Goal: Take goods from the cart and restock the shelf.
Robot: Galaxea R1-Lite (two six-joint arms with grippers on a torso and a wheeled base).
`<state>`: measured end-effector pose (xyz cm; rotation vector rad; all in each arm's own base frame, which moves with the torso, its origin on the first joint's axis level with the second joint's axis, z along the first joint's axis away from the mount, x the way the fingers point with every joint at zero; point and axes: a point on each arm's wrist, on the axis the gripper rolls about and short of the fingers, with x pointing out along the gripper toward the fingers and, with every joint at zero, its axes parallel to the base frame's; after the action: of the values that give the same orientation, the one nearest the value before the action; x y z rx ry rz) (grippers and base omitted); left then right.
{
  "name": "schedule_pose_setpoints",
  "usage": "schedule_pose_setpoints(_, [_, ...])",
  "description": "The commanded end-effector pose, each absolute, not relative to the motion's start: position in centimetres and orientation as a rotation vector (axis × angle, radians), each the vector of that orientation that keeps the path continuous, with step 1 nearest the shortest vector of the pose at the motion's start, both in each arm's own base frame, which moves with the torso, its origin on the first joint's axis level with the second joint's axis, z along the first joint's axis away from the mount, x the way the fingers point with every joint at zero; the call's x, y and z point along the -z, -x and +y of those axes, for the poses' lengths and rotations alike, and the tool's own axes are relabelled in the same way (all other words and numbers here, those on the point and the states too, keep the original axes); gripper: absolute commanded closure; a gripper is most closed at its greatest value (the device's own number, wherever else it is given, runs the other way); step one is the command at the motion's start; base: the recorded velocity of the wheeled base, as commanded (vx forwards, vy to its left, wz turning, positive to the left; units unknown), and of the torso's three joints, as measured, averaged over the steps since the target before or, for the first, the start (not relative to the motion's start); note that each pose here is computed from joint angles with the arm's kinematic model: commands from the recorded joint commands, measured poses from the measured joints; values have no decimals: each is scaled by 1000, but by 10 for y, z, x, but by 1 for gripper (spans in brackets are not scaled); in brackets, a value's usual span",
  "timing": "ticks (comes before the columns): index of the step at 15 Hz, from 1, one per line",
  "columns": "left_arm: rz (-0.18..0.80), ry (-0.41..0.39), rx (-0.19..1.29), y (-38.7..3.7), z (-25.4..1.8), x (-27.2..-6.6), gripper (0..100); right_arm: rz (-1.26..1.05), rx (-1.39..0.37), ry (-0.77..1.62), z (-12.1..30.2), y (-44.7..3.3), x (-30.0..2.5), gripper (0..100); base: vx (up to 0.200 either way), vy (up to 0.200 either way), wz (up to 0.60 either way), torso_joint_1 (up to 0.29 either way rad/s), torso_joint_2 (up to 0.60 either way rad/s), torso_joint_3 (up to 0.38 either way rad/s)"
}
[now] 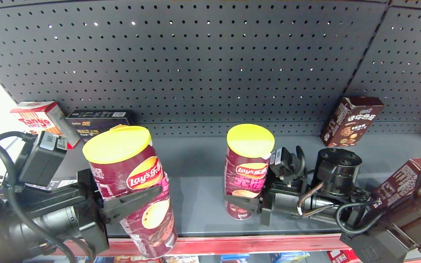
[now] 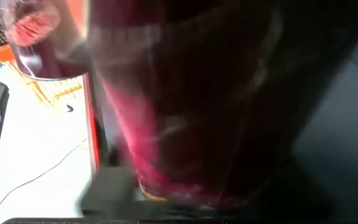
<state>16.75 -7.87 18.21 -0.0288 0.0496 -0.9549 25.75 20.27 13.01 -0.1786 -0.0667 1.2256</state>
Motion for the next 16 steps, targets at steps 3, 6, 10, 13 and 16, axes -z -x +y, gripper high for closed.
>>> schedule_pose_setpoints(3, [50,29,955,-167,-79,-182,100,-70,-1227,181,197,-249,-134,0,0,0,0,0,0,0])
schedule_pose_setpoints(6, [53,30,955,-167,-78,-181,100,-83,-1215,182,184,-232,-144,0,0,0,0,0,0,0])
schedule_pose_setpoints(10, [54,30,955,-166,-78,-181,100,-145,-1134,183,141,-202,-171,0,0,0,0,0,0,0])
schedule_pose_setpoints(13, [45,29,955,-165,-78,-183,100,-209,-1013,193,104,-185,-199,0,0,0,0,0,0,0])
schedule_pose_setpoints(16, [32,27,955,-164,-77,-185,100,-255,-889,191,87,-155,-230,0,0,0,0,0,0,0])
